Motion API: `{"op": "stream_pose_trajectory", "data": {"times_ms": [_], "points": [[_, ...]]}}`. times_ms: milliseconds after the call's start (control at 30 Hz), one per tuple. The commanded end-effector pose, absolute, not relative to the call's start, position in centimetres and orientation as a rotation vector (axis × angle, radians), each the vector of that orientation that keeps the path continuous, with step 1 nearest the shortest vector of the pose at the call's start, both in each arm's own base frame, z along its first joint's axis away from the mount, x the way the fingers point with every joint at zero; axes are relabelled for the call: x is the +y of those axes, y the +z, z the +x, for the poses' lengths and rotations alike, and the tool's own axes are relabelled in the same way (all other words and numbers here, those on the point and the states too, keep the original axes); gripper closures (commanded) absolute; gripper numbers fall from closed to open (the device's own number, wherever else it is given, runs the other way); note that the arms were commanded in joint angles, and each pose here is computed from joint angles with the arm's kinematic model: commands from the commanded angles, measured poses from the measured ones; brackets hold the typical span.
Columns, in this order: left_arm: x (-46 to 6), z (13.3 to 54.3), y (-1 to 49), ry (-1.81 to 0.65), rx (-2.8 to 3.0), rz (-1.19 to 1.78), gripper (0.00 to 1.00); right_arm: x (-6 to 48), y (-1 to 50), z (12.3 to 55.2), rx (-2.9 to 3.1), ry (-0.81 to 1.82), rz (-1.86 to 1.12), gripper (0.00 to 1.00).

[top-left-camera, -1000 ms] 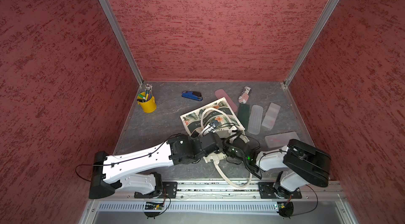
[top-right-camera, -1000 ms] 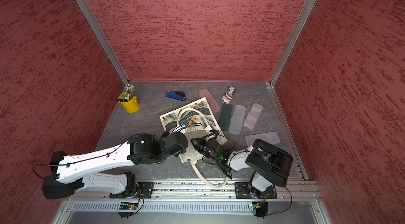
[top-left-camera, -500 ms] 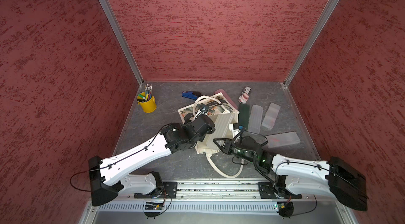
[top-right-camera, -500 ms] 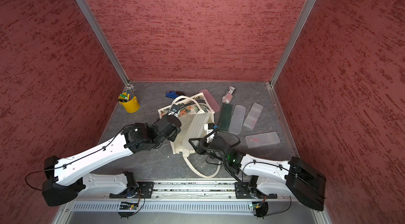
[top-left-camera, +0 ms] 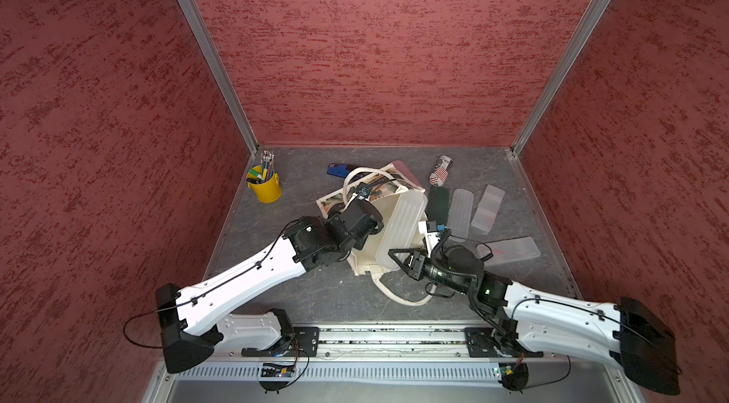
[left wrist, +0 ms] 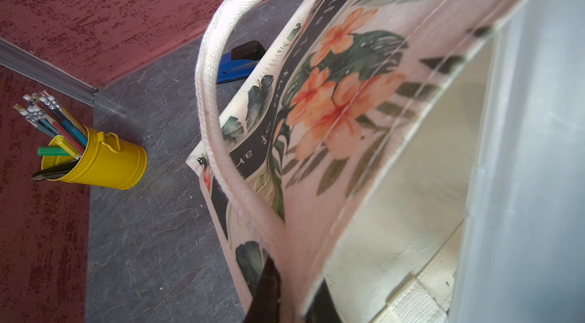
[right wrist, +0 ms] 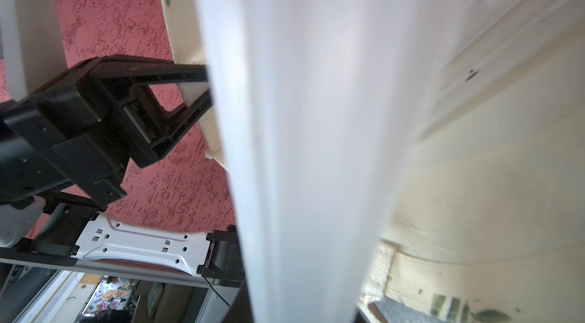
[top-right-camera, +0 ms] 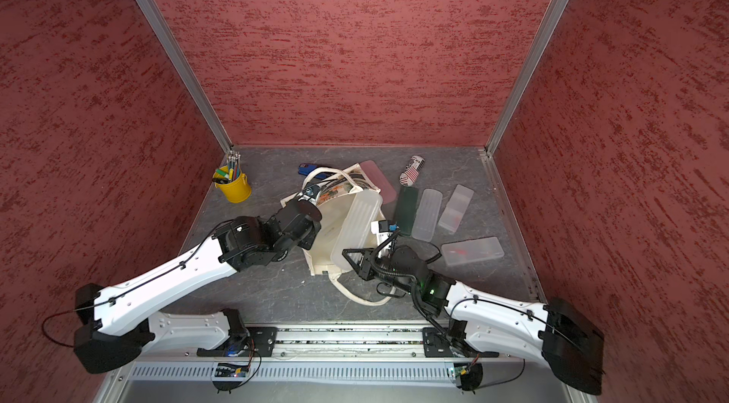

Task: Take out the pencil case from the canvas bag
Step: Pick up the pencil case from the canvas bag, then place the pencil case at the center of the board.

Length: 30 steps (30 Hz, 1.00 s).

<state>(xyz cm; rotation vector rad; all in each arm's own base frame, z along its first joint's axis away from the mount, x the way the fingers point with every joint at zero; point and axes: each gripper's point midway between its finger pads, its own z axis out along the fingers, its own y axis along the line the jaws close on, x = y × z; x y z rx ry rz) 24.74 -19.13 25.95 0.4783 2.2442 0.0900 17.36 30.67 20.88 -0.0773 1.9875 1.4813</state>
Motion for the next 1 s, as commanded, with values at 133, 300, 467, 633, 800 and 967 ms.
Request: {"op": "stream_pose_trajectory", "data": {"times_ms": [133, 300, 467, 633, 800, 967], "points": [[-15.1, 25.3, 27.7, 0.111, 2.224, 0.374, 1.0, 30.3, 26.2, 16.3, 1.822, 1.569, -0.17, 0.79], [-11.9, 25.6, 28.8, 0.154, 2.217, 0.333, 1.0, 29.1, 26.7, 15.6, 1.815, 1.562, -0.176, 0.79], [-11.2, 24.8, 29.4, 0.076, 2.212, 0.307, 1.0, 27.2, 27.7, 16.3, 1.821, 1.44, -0.144, 0.79], [-11.1, 23.1, 28.0, -0.017, 2.264, 0.27, 1.0, 26.5, 28.6, 17.8, 1.861, 1.291, -0.152, 0.79], [-10.2, 21.1, 27.5, -0.095, 2.263, 0.223, 1.0, 26.3, 28.5, 19.7, 1.922, 1.189, -0.168, 0.79], [-9.4, 19.9, 27.9, -0.138, 2.257, 0.206, 1.0, 25.8, 26.3, 22.1, 2.0, 1.183, -0.156, 0.79]]}}
